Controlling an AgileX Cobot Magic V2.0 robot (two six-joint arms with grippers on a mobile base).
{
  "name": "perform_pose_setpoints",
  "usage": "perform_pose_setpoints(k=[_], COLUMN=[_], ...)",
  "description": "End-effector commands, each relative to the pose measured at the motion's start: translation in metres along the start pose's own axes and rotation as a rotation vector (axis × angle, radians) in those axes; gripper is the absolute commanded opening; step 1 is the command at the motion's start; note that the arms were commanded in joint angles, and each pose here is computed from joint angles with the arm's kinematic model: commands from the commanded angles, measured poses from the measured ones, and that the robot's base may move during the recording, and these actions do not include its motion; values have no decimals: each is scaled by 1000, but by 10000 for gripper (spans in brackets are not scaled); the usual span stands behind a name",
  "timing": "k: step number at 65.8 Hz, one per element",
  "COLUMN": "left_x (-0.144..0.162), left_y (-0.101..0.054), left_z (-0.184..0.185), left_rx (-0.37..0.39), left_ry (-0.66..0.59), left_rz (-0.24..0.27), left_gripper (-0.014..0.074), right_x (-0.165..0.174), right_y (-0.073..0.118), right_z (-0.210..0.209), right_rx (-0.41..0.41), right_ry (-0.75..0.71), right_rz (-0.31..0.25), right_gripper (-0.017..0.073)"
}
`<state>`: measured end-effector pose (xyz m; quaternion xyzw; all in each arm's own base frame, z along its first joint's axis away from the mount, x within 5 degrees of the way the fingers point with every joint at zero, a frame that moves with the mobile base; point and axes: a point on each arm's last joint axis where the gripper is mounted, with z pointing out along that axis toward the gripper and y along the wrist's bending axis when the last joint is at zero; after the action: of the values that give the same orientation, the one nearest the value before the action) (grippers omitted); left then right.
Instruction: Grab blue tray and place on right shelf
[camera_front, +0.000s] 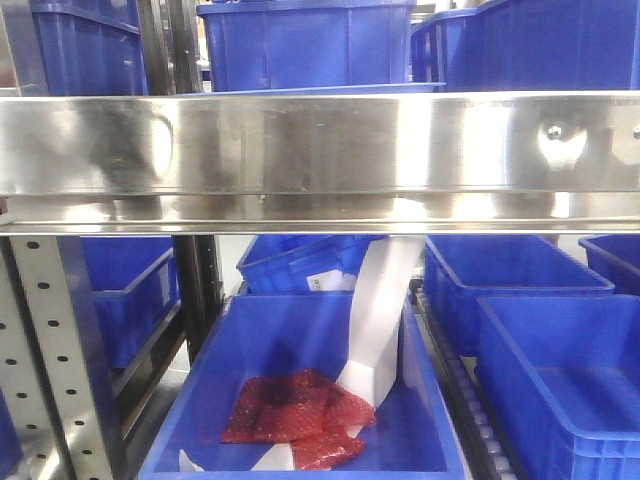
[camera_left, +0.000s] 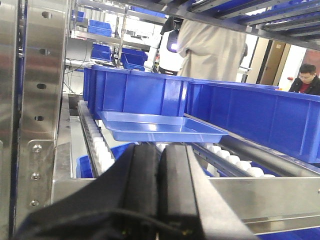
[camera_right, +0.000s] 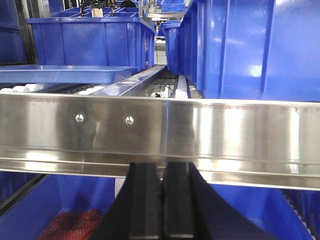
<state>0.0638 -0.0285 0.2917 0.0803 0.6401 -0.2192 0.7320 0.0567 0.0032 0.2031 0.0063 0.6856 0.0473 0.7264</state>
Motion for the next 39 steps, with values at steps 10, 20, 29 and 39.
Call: perform_pose_setpoints(k=[10,20,29,39], left_x=[-15,-15,-15,-15], left_y=[-5,-5,-5,-5], left_z=[0,0,0,0], left_rx=[42,42,42,42], left_ry=[-91,-91,-91,-91], left_rz=[-2,-2,-2,-2], left_gripper=[-48,-48,-48,-48], right_x=[-14,-15,-15,-15], right_y=[0,0,0,0], right_z=[-3,-3,-3,-3], right_rx=[6,6,6,6], right_ry=[-103,-104,-104,-104], right_rz=[-55,-55,-55,-55], right_gripper=[55,55,55,55])
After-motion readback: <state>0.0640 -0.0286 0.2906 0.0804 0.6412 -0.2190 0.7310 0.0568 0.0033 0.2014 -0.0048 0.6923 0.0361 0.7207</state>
